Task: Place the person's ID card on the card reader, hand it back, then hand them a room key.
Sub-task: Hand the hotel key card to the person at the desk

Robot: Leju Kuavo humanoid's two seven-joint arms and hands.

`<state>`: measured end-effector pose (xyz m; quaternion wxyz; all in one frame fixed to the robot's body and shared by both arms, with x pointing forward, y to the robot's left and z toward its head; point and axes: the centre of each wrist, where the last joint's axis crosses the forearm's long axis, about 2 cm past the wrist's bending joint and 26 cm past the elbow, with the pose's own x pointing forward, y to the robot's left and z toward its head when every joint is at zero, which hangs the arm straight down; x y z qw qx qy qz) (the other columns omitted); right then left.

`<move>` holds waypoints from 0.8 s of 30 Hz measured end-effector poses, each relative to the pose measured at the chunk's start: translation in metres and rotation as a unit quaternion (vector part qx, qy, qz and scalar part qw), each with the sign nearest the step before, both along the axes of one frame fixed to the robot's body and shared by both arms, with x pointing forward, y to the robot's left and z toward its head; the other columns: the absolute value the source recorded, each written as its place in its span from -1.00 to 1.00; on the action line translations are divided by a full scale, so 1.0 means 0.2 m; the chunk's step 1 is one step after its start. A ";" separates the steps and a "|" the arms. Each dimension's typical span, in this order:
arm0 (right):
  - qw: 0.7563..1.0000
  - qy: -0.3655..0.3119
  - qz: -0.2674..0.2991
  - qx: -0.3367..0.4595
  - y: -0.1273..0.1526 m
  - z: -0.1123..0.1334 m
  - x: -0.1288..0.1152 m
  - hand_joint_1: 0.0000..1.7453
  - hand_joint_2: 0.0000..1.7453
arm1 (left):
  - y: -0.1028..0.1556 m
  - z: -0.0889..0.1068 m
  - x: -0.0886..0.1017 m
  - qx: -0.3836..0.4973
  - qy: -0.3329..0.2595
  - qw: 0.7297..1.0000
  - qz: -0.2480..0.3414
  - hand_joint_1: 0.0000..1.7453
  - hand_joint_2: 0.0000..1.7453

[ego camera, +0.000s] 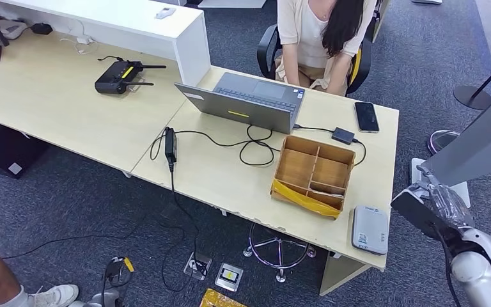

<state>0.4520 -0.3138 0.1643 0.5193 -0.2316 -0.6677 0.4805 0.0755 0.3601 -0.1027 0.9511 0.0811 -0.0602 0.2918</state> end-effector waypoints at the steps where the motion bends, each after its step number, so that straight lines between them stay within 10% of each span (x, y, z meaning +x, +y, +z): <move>1: 1.000 -0.003 0.003 0.011 0.02 0.04 0.02 1.00 1.00 | 0.00 0.00 0.00 -0.002 -0.003 1.000 -0.003 -1.00 -1.00; 10: 0.999 -0.009 0.019 0.043 0.24 0.42 0.19 1.00 1.00 | -0.01 0.00 0.01 -0.015 -0.010 0.999 -0.035 -1.00 -1.00; 24: 1.000 0.018 -0.016 -0.011 0.40 0.49 0.20 1.00 1.00 | 0.02 0.00 0.01 -0.017 -0.020 0.997 -0.074 -1.00 -1.00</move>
